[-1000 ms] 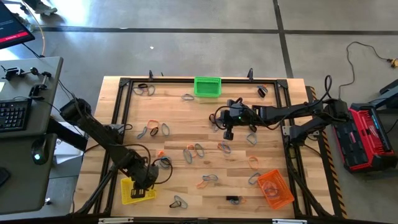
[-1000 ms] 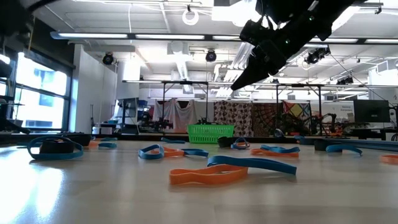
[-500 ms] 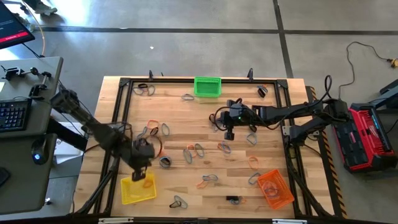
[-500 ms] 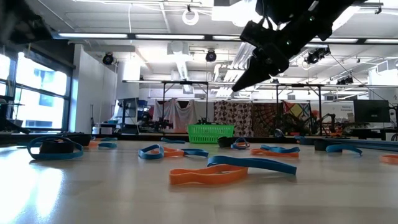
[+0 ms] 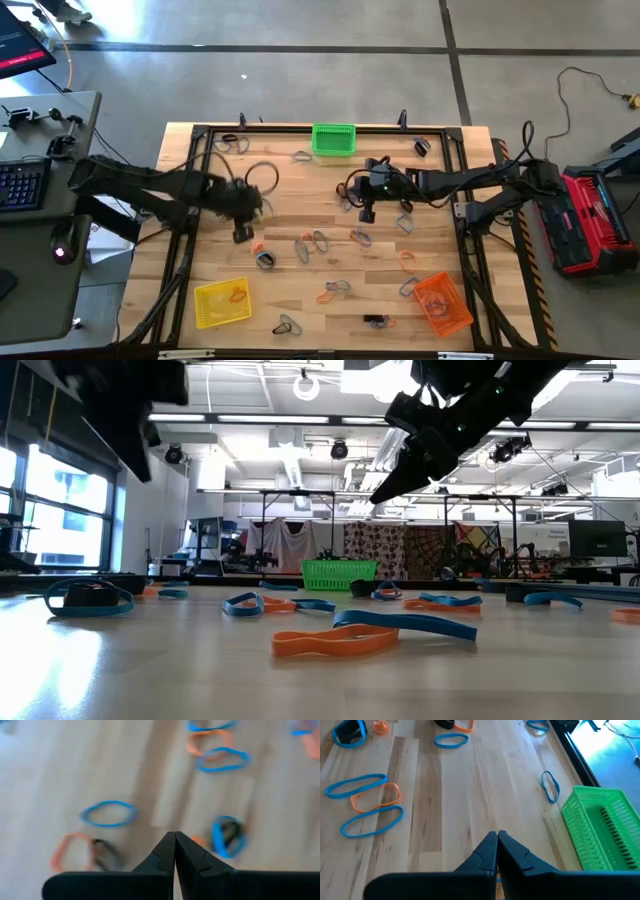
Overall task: Sort rubber bands into baskets
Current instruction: Put the black rubber band into the green bin
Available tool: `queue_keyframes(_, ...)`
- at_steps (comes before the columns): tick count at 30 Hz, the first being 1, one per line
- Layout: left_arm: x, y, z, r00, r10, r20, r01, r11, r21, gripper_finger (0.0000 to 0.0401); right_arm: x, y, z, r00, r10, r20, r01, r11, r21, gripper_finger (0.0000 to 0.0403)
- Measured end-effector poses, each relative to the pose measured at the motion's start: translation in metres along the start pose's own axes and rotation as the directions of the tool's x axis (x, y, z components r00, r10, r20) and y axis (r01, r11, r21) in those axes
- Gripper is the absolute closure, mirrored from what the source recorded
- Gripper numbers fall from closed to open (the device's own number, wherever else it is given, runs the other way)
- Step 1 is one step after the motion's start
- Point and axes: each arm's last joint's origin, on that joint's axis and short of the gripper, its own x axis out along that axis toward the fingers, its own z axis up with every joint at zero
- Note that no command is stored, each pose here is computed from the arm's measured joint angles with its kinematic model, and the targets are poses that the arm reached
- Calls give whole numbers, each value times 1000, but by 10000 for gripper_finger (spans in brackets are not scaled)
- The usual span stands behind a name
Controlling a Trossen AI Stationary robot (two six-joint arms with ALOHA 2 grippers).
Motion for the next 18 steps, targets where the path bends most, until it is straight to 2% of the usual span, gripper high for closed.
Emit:
queue_keyframes(7,5,62,12,995,102,-9,-102,994,-46,401,0,0,0,1000,-1,1,1,1000,24,403)
queue_keyframes(11,9,102,15,983,183,-19,-184,976,-112,401,0,0,0,1000,-3,1,3,1000,24,403)
queue_keyframes(18,27,163,9,959,253,-126,-276,936,-219,401,0,0,0,1000,-3,1,3,1000,24,402)
